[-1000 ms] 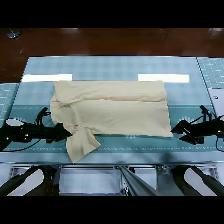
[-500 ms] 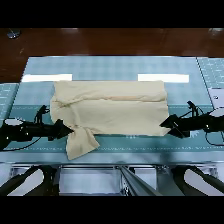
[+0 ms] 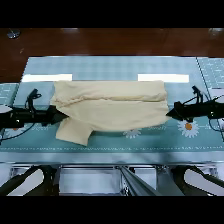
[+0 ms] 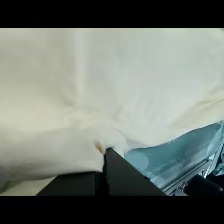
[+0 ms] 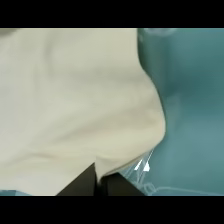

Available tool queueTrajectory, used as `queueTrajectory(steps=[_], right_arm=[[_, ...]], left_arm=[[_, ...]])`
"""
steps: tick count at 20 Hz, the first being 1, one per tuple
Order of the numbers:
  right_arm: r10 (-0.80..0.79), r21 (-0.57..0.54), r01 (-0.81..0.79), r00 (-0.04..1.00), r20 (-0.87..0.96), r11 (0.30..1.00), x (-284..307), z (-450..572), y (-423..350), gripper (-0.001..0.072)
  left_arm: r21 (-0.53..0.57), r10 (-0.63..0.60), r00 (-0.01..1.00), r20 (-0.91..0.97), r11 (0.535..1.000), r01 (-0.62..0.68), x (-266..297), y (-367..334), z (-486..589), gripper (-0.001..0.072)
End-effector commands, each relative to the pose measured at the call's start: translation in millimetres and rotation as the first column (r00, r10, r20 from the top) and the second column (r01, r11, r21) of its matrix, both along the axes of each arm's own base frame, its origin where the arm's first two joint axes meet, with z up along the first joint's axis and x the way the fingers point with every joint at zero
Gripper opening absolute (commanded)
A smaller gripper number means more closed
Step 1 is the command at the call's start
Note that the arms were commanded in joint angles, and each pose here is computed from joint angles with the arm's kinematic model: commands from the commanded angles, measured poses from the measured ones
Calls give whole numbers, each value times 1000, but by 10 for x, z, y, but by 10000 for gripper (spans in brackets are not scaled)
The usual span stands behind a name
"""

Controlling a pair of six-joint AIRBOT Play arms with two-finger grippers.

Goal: Fold the shirts.

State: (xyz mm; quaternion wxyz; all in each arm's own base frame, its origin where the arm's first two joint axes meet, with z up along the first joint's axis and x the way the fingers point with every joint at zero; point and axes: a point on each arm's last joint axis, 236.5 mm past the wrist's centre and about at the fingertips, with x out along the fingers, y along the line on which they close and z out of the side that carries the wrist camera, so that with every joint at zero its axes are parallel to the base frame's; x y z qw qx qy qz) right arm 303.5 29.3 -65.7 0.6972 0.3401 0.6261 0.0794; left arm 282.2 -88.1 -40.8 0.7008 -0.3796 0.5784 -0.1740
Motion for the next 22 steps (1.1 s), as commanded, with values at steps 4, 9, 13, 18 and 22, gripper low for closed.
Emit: queueTrajectory(steps=[4, 9, 13, 18, 22], right_arm=[[-91, -7, 95, 967, 239, 995, 913, 649, -229, 29], [-40, 7, 40, 979, 201, 999, 1383, 393, -8, 30], [-71, 28, 67, 982, 173, 997, 1793, 239, -24, 29], [-49, 69, 38, 984, 172, 997, 2048, 102, 65, 38], [-71, 103, 51, 975, 209, 993, 2137, 269, -42, 625]], left_arm=[[83, 72, 985, 160, 993, -86, 871, 238, 365, 29], [68, 56, 989, 138, 996, -65, 1520, 175, 283, 29], [41, 116, 988, 102, 992, -120, 1964, 279, 181, 29], [18, 110, 992, 66, 994, -111, 2142, 282, -40, 39], [-4, 58, 997, 43, 998, -58, 2067, 343, 136, 702]])
